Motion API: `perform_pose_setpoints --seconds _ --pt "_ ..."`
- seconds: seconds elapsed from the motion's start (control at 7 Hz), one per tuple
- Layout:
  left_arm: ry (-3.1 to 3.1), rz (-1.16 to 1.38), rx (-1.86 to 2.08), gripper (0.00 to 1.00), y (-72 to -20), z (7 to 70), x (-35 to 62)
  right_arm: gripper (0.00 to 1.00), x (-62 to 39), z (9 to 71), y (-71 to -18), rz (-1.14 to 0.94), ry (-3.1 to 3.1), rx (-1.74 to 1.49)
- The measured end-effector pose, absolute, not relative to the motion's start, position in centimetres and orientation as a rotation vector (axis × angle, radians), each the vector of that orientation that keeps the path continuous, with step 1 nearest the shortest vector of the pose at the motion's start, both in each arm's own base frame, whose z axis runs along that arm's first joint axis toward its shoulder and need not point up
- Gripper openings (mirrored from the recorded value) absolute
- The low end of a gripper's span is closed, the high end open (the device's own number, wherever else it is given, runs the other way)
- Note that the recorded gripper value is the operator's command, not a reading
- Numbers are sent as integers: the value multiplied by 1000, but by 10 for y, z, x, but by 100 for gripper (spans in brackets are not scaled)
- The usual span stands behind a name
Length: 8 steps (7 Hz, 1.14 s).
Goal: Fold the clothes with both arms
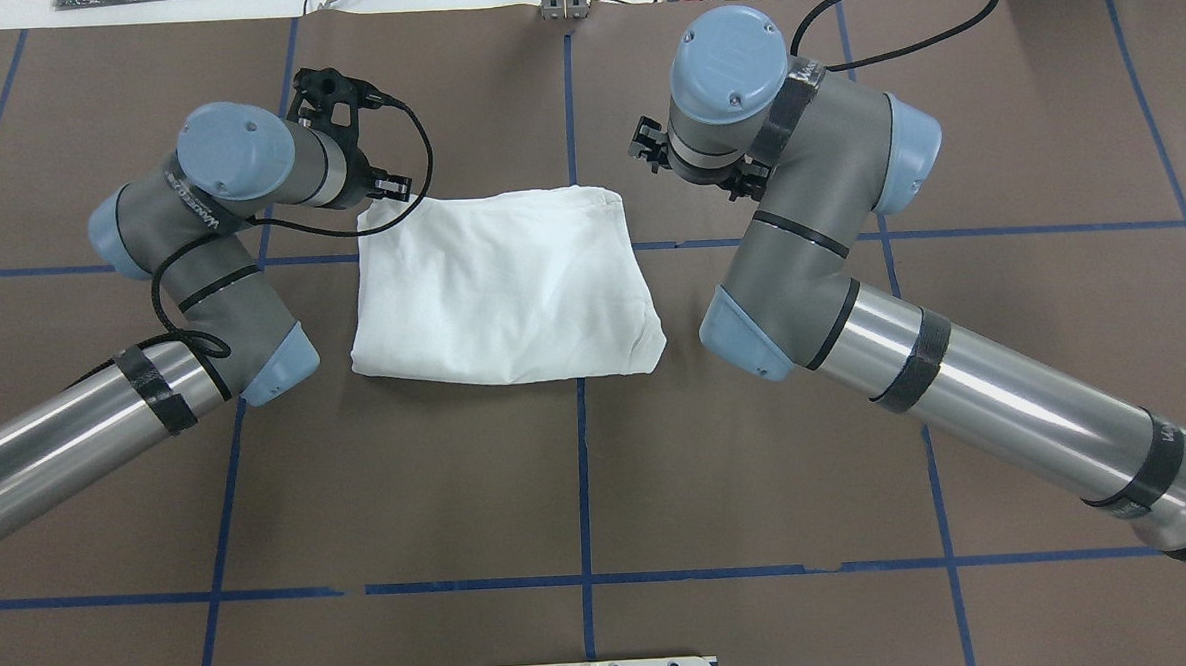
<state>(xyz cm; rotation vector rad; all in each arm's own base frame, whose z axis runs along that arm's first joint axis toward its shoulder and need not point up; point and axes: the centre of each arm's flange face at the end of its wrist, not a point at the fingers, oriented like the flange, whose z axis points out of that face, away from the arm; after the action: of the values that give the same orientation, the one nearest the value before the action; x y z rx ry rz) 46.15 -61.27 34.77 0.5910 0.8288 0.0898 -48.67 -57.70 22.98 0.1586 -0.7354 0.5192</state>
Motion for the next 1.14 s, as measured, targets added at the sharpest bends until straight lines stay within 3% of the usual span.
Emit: perform_pose_setpoints --seconds 0.57,1.14 --pt "814 284 611 100 -574 353 343 100 -388 295 -613 298 -690 146" --pt "745 430 550 100 -537 414 164 100 -149 480 -601 -49 -638 130"
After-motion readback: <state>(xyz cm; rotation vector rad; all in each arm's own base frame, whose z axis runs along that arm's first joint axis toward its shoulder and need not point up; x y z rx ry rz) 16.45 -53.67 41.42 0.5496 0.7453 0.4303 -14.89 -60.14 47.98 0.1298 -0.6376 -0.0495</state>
